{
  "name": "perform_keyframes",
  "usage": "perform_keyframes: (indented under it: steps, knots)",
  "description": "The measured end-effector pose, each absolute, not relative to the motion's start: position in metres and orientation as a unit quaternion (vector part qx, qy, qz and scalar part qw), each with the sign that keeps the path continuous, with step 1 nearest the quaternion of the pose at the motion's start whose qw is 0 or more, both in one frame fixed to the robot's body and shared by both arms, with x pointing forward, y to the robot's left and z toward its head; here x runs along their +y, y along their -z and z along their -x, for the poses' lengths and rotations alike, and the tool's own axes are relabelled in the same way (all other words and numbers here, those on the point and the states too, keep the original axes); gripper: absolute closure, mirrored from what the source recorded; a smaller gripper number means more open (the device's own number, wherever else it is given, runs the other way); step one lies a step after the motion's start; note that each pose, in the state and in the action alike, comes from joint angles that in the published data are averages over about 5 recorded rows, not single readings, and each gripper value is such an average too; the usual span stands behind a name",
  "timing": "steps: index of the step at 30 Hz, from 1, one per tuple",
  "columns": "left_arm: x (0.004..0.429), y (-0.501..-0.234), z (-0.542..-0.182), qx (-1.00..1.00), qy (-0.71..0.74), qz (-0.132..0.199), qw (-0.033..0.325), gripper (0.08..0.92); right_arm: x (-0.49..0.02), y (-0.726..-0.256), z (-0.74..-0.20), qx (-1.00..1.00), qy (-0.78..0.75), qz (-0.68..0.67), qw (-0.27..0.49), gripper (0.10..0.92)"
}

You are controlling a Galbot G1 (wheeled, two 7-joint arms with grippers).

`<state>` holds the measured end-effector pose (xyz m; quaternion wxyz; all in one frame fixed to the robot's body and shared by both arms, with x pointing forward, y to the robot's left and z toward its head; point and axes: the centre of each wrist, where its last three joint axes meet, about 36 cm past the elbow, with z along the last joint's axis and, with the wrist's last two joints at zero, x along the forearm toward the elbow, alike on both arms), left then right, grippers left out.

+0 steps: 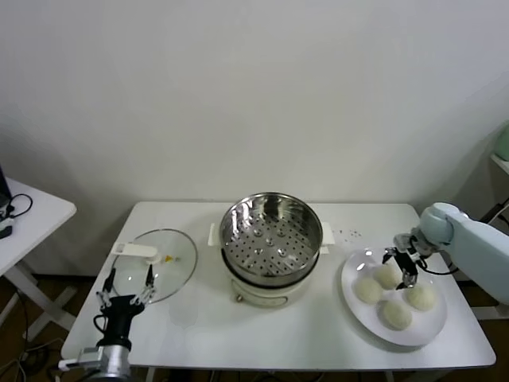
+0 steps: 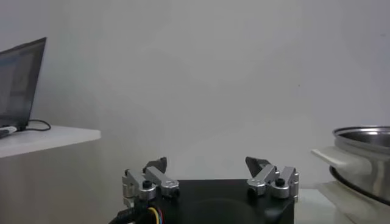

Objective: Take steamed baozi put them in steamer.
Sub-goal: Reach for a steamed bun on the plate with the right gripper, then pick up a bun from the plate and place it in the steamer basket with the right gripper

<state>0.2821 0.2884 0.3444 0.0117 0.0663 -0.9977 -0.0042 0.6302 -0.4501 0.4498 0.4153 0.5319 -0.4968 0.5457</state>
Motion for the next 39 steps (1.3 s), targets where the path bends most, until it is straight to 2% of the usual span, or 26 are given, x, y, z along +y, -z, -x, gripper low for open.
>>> perform_keyframes:
  steps: [11,22,28,39]
  knots:
    - [0.288,-0.344,-0.283,-0.998,0.004,-0.065,0.012,0.177,-0.453,-0.451,-0.631,-0.498,-0.546,-0.530,0.415,0.316]
    - [0.287,-0.343,-0.281,-0.998,0.004,-0.064,0.015,0.177,-0.451,-0.475,-0.636,-0.506,-0.555,-0.530,0.394,0.327]
    - [0.287,-0.341,-0.280,-0.998,0.008,-0.061,0.019,0.177,-0.431,-0.515,-0.646,-0.499,-0.578,-0.541,0.352,0.322]
    - [0.282,-0.342,-0.280,-0.999,0.021,-0.037,0.022,0.177,-0.360,-0.622,-0.664,-0.432,-0.669,-0.558,0.233,0.324]
